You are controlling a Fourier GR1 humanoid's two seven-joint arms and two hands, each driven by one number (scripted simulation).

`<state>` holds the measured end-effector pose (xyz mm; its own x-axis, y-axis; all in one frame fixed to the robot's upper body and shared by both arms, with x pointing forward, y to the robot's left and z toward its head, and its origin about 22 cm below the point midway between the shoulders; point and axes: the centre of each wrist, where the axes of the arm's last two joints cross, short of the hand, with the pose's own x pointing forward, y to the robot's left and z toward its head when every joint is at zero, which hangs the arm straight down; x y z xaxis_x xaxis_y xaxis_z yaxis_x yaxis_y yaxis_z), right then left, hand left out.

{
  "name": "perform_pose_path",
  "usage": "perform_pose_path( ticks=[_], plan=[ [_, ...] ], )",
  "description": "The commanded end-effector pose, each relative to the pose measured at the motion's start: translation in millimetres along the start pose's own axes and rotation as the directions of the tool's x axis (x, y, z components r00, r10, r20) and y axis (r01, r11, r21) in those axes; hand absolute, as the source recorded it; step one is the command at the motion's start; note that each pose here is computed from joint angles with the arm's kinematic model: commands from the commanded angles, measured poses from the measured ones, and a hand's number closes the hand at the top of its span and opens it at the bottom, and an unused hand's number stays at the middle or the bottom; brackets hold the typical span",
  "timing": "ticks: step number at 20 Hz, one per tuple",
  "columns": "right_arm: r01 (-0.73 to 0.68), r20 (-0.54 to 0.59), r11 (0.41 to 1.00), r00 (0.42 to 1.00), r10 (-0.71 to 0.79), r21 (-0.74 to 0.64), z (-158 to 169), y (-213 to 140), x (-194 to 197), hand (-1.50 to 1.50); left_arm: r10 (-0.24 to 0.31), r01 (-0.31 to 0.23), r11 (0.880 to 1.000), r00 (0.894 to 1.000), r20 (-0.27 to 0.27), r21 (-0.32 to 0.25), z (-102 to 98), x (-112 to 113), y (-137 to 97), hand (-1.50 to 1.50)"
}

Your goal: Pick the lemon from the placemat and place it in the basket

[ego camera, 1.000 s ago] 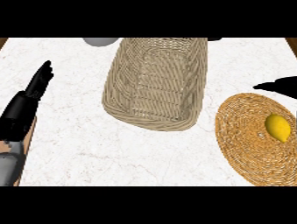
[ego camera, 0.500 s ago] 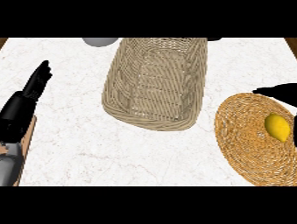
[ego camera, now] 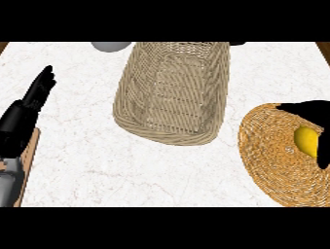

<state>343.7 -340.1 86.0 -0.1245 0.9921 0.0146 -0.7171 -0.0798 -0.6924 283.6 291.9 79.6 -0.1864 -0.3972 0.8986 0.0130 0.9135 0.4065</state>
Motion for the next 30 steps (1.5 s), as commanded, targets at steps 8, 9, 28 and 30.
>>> perform_pose_path(
  ticks=[8, 9, 28, 30],
  plan=[
    [0.003, -0.027, 0.999, 1.0, -0.002, 0.035, -16, 22, -12, -1.5, 0.002, -0.002, 1.0, 1.0, -0.008, -0.003, -7, -19, 0, 0.0],
    [-0.002, -0.035, 0.999, 0.999, 0.003, 0.034, -12, 26, -37, -1.5, -0.004, 0.004, 1.0, 1.0, -0.003, -0.009, -15, 21, -2, 0.0],
    [-0.021, 0.021, 1.0, 1.0, 0.021, 0.012, -31, 38, -51, 1.5, -0.008, 0.008, 1.0, 1.0, 0.003, 0.001, -7, -7, 8, 0.0],
    [-0.021, 0.03, 1.0, 0.999, 0.021, -0.009, -43, 62, -45, 1.5, -0.01, 0.01, 1.0, 1.0, -0.01, -0.003, -6, -8, 4, 0.0]
  ],
)
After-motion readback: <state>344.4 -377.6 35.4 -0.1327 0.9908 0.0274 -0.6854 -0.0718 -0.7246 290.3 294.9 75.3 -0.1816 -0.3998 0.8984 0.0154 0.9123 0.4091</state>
